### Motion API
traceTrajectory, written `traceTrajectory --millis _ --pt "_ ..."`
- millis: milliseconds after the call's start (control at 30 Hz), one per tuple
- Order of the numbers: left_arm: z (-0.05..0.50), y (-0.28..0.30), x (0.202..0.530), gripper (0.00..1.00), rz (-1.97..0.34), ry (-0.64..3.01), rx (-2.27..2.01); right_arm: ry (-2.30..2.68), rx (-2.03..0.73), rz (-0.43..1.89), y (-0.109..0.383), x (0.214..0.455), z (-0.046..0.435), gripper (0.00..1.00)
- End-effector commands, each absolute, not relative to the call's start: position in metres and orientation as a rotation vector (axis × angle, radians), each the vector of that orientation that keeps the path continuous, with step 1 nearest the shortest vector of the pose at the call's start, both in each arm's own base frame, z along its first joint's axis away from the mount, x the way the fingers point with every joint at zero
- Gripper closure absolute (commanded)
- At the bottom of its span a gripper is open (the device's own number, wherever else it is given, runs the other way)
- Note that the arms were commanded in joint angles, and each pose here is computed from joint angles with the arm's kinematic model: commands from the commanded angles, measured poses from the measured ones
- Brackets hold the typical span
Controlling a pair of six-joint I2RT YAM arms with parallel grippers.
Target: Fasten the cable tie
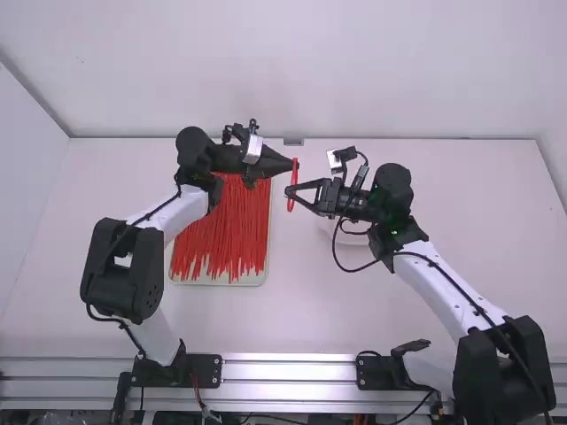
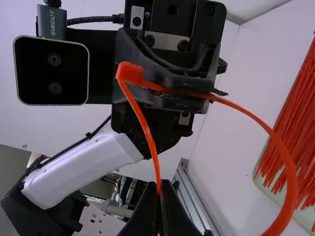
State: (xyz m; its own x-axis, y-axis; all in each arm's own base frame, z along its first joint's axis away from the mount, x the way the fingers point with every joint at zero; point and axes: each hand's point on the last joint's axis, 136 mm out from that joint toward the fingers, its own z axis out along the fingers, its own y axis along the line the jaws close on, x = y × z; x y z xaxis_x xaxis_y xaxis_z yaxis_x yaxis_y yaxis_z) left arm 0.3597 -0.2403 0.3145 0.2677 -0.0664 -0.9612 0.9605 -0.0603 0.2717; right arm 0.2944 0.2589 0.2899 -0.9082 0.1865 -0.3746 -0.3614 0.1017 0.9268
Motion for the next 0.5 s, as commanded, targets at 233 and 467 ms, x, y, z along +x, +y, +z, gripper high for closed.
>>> traceTrajectory --millis 233,467 --pt "0.3161 -0.2356 0.3635 0.98 -1.045 0.917 1.329 1.984 -0.152 1.863 0.2593 0.2961 0.2914 1.00" --pt "0.3167 -0.2354 0.3633 0.98 -1.039 0.911 1.331 1.985 -0.152 1.863 0.2593 0.2961 0.2913 1.00"
